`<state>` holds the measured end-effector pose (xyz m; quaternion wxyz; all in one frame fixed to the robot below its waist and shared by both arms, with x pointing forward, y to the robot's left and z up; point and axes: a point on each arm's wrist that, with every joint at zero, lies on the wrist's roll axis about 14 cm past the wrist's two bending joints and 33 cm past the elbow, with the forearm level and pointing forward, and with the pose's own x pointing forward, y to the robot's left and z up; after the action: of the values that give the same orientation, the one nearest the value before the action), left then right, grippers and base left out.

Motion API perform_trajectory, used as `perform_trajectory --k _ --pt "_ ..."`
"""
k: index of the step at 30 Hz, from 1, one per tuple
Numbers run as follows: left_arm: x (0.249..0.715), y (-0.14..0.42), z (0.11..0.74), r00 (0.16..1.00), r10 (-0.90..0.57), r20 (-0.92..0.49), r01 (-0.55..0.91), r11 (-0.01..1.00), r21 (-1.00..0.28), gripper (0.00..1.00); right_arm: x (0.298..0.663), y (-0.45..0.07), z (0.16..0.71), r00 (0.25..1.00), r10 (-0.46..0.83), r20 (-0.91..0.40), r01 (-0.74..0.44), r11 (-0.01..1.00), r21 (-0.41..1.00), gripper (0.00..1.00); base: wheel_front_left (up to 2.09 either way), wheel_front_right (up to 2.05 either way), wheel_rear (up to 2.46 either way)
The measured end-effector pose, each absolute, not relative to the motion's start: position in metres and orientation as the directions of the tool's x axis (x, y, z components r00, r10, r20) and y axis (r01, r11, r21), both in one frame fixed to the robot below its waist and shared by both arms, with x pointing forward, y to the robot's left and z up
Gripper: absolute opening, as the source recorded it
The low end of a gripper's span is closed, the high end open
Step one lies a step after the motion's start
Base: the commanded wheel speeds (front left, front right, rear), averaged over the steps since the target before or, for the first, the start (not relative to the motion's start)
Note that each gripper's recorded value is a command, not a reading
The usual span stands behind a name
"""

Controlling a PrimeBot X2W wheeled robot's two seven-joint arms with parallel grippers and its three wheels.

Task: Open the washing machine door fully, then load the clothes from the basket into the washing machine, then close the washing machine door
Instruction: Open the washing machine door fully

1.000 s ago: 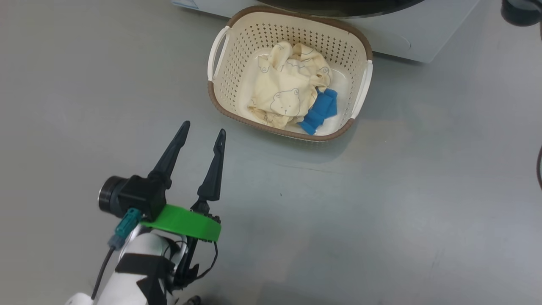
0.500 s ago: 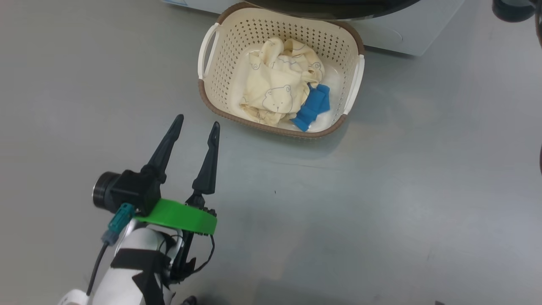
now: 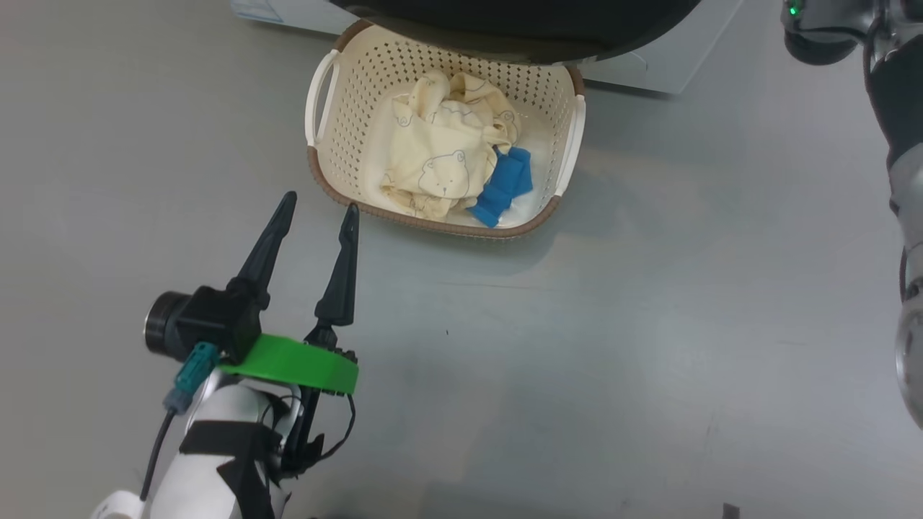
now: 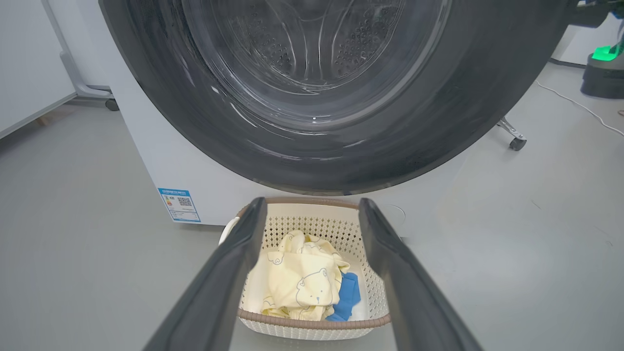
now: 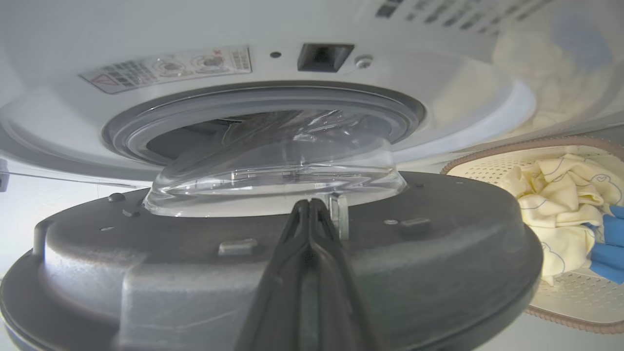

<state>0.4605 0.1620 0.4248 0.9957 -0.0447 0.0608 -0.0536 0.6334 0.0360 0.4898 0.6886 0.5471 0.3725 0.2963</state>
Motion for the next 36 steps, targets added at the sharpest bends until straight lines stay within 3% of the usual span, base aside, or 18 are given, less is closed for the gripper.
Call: perform_trajectory --k 29,36 --pt "0.446 0.154 0.448 0.989 -0.128 -0.08 0.12 0.988 -0.098 1.0 0.517 0.068 0.516 0.272 0.96 -0.068 -0.073 0.091 0.993 0.0 0.0 0.0 0.0" --pt "0.437 0.153 0.449 0.988 -0.132 -0.086 0.126 0.989 -0.076 1.0 0.488 0.079 0.521 0.237 0.971 -0.043 -0.073 0.061 0.995 0.0 0.0 0.0 0.0"
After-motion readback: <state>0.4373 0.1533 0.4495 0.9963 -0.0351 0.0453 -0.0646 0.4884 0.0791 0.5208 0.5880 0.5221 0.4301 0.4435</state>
